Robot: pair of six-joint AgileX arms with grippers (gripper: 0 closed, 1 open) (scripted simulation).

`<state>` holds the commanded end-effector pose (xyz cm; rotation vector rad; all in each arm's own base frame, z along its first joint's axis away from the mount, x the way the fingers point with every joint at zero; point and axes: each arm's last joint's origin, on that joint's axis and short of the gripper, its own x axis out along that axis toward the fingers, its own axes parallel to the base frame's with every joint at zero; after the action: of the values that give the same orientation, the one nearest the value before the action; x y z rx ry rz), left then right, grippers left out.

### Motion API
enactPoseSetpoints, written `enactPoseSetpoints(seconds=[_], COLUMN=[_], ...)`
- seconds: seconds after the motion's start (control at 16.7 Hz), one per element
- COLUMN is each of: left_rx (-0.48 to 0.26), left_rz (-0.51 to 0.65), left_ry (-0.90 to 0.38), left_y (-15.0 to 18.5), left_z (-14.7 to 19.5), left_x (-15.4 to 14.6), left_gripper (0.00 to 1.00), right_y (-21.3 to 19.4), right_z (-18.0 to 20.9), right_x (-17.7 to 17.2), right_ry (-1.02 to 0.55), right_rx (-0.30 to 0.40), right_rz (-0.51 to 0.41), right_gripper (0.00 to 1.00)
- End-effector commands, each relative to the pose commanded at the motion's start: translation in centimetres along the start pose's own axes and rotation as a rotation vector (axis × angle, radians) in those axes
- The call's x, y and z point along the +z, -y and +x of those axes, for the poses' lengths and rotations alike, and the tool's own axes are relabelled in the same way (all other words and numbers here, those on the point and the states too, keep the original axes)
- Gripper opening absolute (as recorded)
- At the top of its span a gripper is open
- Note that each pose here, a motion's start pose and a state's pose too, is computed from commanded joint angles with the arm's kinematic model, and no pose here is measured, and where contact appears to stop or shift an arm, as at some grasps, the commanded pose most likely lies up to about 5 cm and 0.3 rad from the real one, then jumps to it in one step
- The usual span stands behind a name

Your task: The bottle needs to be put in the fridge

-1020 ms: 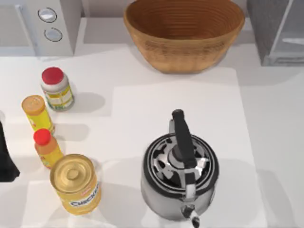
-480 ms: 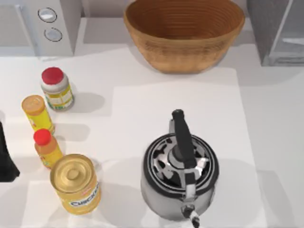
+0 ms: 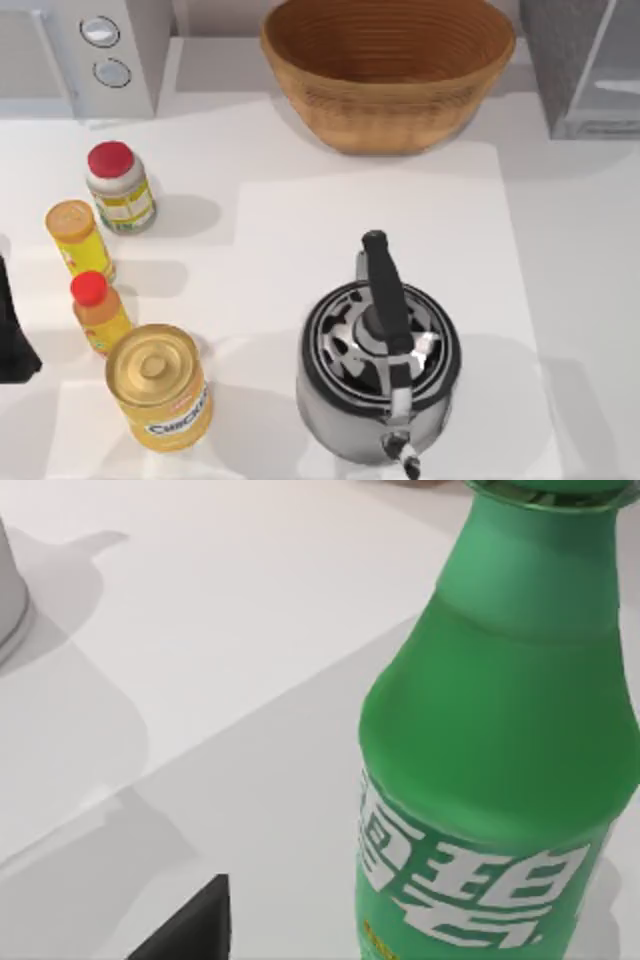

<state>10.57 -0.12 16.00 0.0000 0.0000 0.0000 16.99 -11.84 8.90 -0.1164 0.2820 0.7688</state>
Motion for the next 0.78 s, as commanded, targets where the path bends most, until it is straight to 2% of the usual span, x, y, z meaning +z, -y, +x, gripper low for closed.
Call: enactPoseSetpoints(seconds=[0.78], left_rx=[0.000], left_rz=[0.000], left_ry=[0.000], left_y=[0.0], left_z=[0.0], left_x=[0.0], left_gripper=[1.00], right_y=[-0.5], right_z=[4.3], right_x=[-0.2], right_ry=[-0.002], right_rx=[0.001], right_rz=[0.001], right_gripper=[1.00])
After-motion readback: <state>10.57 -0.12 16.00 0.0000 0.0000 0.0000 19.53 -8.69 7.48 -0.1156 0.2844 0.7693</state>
